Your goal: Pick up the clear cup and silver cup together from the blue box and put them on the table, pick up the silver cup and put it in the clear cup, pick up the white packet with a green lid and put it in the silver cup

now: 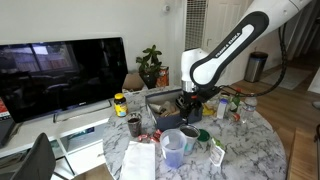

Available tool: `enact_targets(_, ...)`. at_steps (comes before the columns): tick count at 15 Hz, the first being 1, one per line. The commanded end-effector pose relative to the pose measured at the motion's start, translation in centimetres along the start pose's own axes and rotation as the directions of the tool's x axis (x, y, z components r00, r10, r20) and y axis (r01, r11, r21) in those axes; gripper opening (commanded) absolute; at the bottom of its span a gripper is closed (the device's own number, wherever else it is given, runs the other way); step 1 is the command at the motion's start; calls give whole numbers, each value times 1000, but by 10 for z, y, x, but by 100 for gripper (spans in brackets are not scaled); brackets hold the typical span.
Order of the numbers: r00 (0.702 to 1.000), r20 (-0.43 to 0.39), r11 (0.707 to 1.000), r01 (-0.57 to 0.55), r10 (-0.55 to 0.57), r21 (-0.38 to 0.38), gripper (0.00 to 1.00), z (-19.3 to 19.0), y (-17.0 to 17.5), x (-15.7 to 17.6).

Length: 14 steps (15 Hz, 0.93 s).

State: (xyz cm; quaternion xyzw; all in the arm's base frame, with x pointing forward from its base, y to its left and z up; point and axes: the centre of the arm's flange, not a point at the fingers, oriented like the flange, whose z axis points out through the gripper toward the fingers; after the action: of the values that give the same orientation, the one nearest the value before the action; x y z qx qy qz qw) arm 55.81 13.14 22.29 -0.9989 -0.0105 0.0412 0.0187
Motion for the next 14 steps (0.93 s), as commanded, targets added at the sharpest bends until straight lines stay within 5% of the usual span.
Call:
enact_targets(1,996,18,993,83,-85,88,100,21,10,-11)
enact_targets(6,988,60,982,135,-144,134,95,40,8,-14)
enact_targets(7,987,66,979,136,-147,148,72,44,6,-13)
enact_targets(9,987,76,981,130,-142,148,69,53,5,-14)
enact_targets(14,989,91,987,105,-116,118,29,59,14,-14)
